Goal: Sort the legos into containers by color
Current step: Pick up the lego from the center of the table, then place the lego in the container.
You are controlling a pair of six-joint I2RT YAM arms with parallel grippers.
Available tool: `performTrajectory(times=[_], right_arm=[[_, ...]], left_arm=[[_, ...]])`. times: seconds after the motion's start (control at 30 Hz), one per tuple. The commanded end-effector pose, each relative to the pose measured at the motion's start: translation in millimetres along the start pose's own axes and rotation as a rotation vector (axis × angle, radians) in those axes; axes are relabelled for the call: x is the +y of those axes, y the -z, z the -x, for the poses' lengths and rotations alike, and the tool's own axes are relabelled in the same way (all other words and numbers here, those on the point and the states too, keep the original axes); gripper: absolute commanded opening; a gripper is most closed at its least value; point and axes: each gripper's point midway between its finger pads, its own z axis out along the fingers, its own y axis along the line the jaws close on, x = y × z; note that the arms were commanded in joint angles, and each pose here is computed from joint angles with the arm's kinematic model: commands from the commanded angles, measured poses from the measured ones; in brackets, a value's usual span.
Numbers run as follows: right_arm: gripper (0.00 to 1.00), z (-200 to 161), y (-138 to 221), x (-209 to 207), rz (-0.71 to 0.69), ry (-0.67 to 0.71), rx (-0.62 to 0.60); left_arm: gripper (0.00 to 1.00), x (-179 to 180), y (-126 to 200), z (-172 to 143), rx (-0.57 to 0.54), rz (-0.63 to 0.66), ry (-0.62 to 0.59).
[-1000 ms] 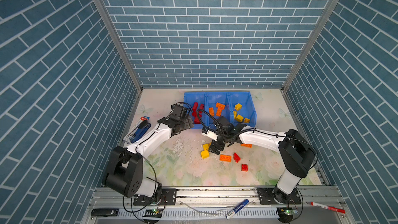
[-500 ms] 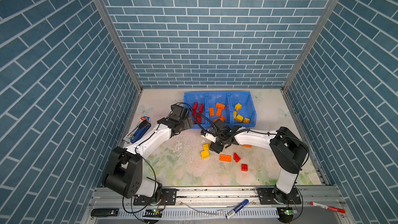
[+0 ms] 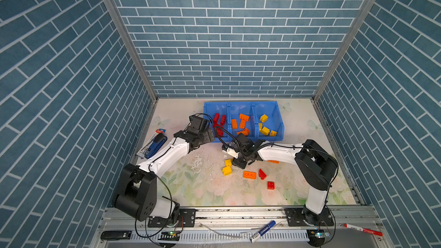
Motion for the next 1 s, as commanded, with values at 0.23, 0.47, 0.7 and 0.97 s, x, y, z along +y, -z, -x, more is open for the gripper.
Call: performTrajectory(times=[0.23,0.47,0.7,0.97], right_arm=[[0.29,9.4,44.3,-21.1,-0.124,-0.027,-0.099],[0.29,-2.5,126.7,-83.7,-0.301,-0.289,-0.334],[0.28,-48.4,166.5,-174.2,-0.559,-0.609,-0.353],[0.29,-52.3,155.3,-246.5,-0.727,-0.729,-0.217]], left_arm=[[0.99,-5.2,20.3,-1.4,-0.057,0.081,-0.181],[0.99,-37.9,25.1,-19.4,-0.041,0.035,-0.332],[0.99,-70.7,20.6,-64.2,0.099,-0.093,-0.413],[0.98,-81.9,8.7,-115.9,0.273,-0.183,-0.404]])
